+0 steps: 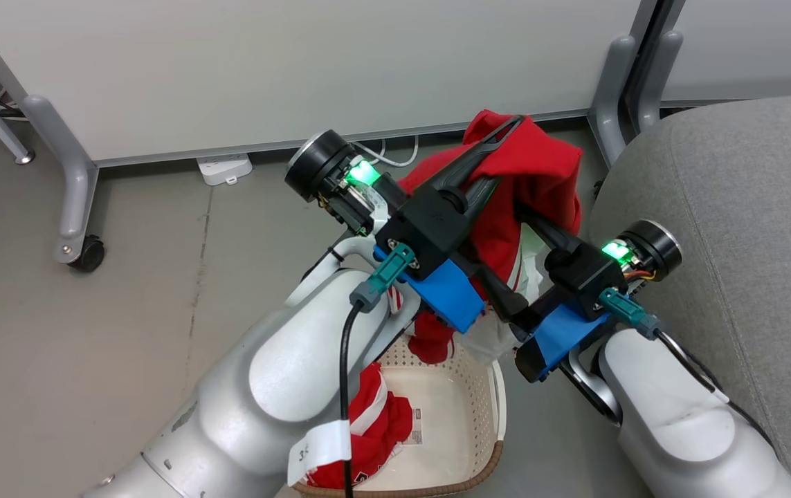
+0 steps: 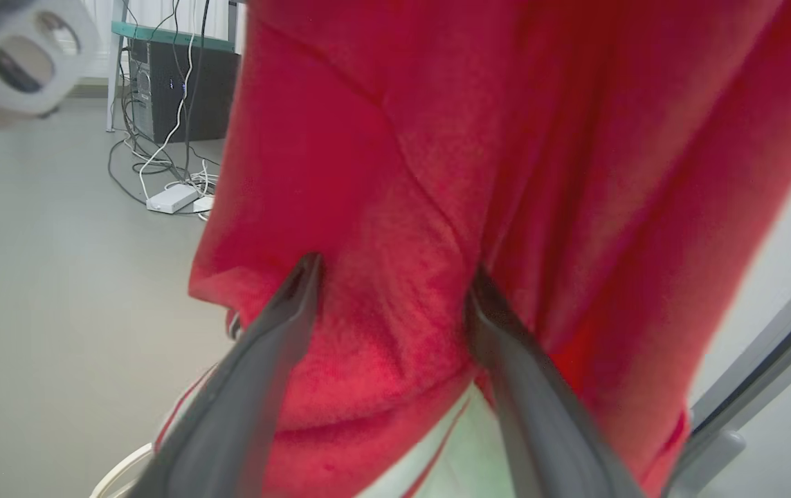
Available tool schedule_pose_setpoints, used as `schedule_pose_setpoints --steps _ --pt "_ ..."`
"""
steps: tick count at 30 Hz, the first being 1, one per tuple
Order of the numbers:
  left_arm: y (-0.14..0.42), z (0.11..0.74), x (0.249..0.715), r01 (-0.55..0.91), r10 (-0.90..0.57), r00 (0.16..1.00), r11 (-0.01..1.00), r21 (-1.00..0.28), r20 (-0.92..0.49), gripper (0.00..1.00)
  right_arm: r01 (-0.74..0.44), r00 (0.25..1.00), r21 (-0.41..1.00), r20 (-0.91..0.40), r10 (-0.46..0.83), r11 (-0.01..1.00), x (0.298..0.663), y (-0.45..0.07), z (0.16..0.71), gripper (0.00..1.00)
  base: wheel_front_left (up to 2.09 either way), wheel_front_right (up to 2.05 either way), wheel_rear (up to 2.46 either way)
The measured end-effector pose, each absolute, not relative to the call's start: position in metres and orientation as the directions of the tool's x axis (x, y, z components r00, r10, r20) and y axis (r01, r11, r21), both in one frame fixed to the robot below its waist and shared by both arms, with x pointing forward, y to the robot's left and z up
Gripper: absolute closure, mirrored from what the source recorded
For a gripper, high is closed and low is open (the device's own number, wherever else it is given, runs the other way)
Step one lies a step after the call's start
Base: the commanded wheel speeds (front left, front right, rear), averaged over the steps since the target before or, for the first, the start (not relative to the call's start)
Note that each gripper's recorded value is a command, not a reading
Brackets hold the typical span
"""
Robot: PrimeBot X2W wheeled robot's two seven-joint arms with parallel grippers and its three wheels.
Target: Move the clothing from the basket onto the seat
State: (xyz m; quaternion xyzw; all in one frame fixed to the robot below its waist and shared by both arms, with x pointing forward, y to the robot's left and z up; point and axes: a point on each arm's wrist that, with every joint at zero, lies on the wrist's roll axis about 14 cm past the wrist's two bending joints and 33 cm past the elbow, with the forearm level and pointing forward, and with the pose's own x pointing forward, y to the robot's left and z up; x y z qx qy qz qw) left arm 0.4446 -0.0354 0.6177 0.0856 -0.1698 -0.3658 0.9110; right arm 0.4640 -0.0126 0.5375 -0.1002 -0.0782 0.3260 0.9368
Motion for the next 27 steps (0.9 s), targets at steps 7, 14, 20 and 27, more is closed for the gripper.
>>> schedule_pose_setpoints --steps 7,14,20,27 --pt "-0.0369 0.6208 0.4458 0.638 -0.696 0.671 0.717 0.279 0.253 1.00 -0.608 0.772 -0.223 0.060 0.633 0.762 0.4687 -0.0062 0.5327 1.00 0.00 0.00 0.00" --pt "-0.0383 0.6213 0.4447 0.639 -0.698 0.670 0.716 0.282 0.253 1.00 -0.613 0.768 -0.222 0.059 0.638 0.758 0.4681 -0.0042 0.5338 1.00 0.00 0.00 0.00" --pt "-0.0384 0.6217 0.4442 0.638 -0.697 0.672 0.717 0.281 0.253 1.00 -0.613 0.767 -0.221 0.061 0.638 0.758 0.4670 -0.0043 0.5351 1.00 0.00 0.00 0.00" --pt "-0.0388 0.6200 0.4450 0.639 -0.698 0.672 0.715 0.283 0.247 1.00 -0.615 0.766 -0.220 0.059 0.640 0.757 0.4671 -0.0040 0.5340 1.00 0.00 0.00 0.00"
